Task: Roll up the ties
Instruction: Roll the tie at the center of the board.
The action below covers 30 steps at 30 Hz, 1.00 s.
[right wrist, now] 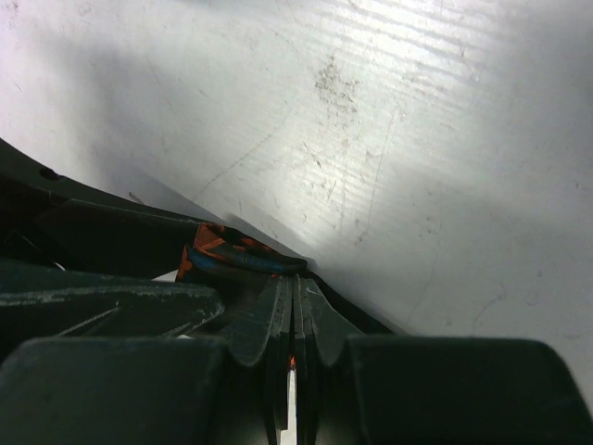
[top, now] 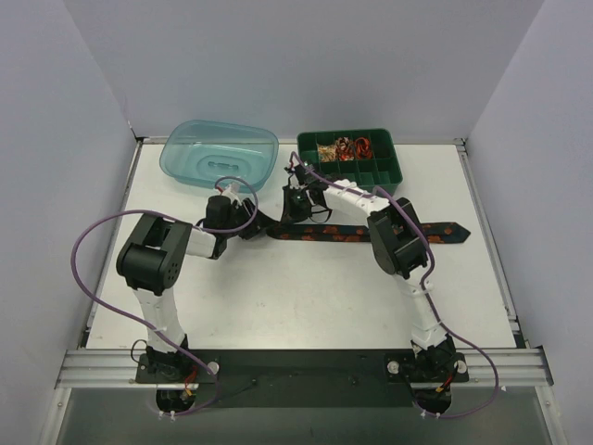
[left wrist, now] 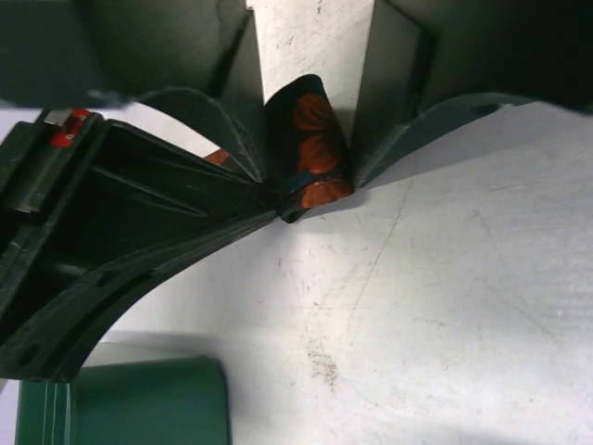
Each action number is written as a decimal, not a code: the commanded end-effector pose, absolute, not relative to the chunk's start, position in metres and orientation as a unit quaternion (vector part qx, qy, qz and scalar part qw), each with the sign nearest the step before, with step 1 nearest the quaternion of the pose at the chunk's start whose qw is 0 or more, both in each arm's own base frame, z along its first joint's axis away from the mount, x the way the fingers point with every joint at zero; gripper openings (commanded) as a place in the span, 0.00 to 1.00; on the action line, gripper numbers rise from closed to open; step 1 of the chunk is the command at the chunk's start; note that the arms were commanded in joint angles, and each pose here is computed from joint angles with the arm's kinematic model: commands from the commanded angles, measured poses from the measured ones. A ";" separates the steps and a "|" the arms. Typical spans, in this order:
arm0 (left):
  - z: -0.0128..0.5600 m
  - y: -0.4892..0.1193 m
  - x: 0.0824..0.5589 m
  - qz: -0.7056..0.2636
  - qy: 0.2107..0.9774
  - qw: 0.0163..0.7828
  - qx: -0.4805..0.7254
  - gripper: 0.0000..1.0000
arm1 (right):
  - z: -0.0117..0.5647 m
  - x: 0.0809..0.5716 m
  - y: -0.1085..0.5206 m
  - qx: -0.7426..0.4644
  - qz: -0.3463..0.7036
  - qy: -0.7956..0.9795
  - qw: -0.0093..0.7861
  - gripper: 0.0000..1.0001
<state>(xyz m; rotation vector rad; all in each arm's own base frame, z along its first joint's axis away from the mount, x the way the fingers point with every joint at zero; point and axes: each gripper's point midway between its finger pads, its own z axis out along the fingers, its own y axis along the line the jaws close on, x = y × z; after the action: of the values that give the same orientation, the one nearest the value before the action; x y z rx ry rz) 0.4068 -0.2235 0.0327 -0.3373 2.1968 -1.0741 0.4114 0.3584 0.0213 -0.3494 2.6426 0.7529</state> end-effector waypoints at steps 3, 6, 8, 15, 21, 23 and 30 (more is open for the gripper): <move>0.010 -0.233 0.396 -0.435 0.831 0.300 -0.174 0.42 | 0.050 0.403 0.358 -0.124 0.268 0.932 0.210 0.00; 0.015 -0.236 0.400 -0.436 0.824 0.315 -0.176 0.40 | 0.050 0.399 0.356 -0.123 0.268 0.932 0.209 0.00; 0.019 -0.236 0.399 -0.438 0.821 0.323 -0.176 0.38 | 0.051 0.398 0.353 -0.122 0.266 0.933 0.211 0.00; 0.032 -0.239 0.404 -0.439 0.818 0.339 -0.153 0.11 | 0.056 0.393 0.351 -0.122 0.268 0.931 0.215 0.00; 0.028 -0.235 0.405 -0.404 0.843 0.330 -0.133 0.00 | 0.064 0.390 0.351 -0.126 0.273 0.928 0.219 0.00; 0.023 -0.230 0.401 -0.379 0.859 0.322 -0.121 0.00 | 0.064 0.389 0.350 -0.127 0.273 0.928 0.219 0.00; 0.030 -0.211 0.401 -0.287 0.891 0.343 -0.081 0.00 | 0.052 0.387 0.351 -0.125 0.271 0.932 0.207 0.00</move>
<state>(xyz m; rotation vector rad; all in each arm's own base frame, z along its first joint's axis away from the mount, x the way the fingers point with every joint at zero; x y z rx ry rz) 0.4023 -0.2299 0.0257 -0.2992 2.2629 -0.9636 0.3913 0.3428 0.0298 -0.3344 2.6292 0.7175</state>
